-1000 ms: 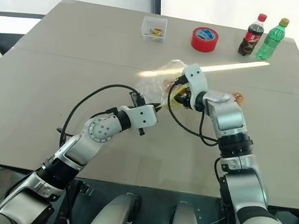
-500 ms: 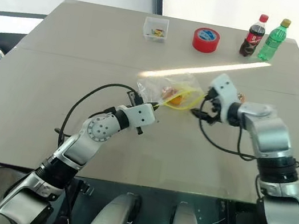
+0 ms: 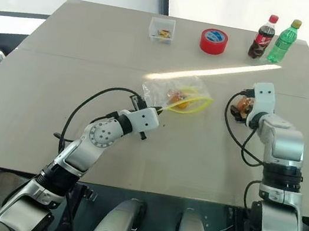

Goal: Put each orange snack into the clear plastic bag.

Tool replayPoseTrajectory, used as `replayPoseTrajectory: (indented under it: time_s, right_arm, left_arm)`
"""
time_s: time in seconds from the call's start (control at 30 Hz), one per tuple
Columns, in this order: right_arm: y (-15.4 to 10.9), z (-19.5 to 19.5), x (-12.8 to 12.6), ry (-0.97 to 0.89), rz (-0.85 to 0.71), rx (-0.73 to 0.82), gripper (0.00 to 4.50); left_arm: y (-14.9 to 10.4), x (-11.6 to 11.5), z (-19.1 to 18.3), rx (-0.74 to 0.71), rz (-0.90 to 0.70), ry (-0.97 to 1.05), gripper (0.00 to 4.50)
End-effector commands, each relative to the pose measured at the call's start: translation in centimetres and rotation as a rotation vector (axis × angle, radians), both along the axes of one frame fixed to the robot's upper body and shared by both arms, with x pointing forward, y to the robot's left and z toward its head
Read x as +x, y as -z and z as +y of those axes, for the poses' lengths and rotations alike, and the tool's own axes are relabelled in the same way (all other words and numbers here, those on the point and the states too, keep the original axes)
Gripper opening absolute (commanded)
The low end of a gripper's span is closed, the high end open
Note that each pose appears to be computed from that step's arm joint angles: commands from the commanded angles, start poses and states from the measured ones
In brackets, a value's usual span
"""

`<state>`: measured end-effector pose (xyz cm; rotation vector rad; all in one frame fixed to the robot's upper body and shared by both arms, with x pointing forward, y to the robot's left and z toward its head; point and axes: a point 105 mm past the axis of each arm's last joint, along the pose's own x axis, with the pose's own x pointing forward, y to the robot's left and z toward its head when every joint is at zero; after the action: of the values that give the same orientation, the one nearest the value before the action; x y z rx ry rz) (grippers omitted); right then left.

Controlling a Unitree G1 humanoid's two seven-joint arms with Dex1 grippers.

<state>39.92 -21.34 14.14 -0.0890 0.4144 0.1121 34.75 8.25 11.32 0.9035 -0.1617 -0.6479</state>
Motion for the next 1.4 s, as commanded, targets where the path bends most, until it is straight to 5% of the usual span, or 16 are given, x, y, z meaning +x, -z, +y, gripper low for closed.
replayPoseTrajectory:
  time_s: [0.03, 0.13, 0.23, 0.47, 0.57, 0.77, 0.97, 1.4]
  right_arm:
    - [-0.9, -0.7, 0.5, 0.042, -0.05, 0.015, 4.14]
    - [-0.7, -0.6, 0.9, 0.048, -0.06, 0.022, 4.14]
    - [-0.7, -0.1, 1.1, 0.024, -0.066, 0.024, 3.51]
    - [-0.9, 0.0, 1.3, -0.005, -0.086, -0.001, 0.21]
    - [-1.5, 1.0, 1.0, -0.101, -0.107, -0.016, 0.21]
    - [-2.6, 5.2, -3.2, -0.583, -0.091, 0.012, 0.21]
    - [-2.4, 6.9, -6.2, -0.8, -0.024, 0.039, 0.21]
    - [-1.4, 10.0, -4.3, -0.811, 0.025, 0.116, 0.21]
  left_arm:
    - [-1.1, -0.1, -0.3, -0.01, -0.039, 0.015, 0.0]
    - [-1.2, 0.0, -0.2, -0.008, -0.042, 0.012, 0.0]
    - [-1.2, 0.1, 0.1, -0.007, -0.043, 0.004, 0.0]
    - [-0.9, -0.1, 0.0, -0.01, -0.036, 0.003, 0.0]
    - [-0.9, -0.1, 0.0, -0.011, -0.035, 0.001, 0.0]
    - [-0.9, 0.0, 0.2, -0.01, -0.036, -0.005, 0.0]
    - [-0.9, 0.0, 0.0, -0.014, -0.038, -0.003, 0.0]
    - [-1.5, -0.8, -1.4, -0.048, -0.058, 0.063, 0.0]
